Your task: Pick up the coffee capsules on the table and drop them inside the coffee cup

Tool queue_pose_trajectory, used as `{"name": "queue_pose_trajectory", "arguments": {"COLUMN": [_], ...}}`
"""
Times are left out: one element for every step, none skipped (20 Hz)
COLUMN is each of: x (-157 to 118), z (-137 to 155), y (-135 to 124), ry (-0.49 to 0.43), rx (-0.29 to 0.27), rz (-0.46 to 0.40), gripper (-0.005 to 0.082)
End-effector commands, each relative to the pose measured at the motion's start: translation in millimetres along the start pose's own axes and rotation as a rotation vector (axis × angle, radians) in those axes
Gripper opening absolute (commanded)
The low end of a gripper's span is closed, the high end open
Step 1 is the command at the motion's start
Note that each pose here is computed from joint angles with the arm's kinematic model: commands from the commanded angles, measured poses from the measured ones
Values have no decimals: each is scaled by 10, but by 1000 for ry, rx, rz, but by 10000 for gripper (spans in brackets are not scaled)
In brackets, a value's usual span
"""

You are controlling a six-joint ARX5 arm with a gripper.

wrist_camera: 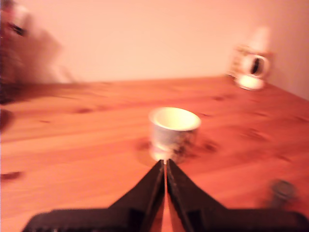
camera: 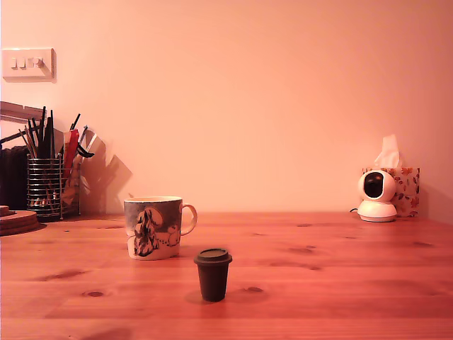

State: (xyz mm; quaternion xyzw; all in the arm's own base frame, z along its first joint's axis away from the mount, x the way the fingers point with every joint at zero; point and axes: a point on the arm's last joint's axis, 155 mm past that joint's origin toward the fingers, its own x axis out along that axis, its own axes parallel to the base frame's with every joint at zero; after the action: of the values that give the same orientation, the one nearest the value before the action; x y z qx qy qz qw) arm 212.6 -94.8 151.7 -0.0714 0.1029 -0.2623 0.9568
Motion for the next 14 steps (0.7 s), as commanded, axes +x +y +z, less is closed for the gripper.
{"name": "queue_pose_trajectory", "arguments": {"x": [-56, -67, -76, -82, -82, -84, -84, -83, -84, -90, -95, -84, -67, -48], "z": [197, 215, 216, 212, 204, 201, 182, 164, 140, 119, 91, 39, -28, -97], "y": [-129, -194, -234, -271, -306, -350, -400, -450, -507, -570, -634, -679, -725, -764], "ry": [-30, -19, -3, 14, 28, 36, 50, 61, 71, 80, 95, 121, 153, 186], "rx": [23, 19, 14, 18, 34, 47, 53, 59, 61, 63, 64, 65, 66, 65], "rz": [-45, -76, -94, -109, -122, -140, -162, -185, -210, -238, -267, -291, -316, -337], "gripper": [-19, -19, -19, -19, -19, -19, -19, -19, -19, -19, -19, -19, -19, -19]}}
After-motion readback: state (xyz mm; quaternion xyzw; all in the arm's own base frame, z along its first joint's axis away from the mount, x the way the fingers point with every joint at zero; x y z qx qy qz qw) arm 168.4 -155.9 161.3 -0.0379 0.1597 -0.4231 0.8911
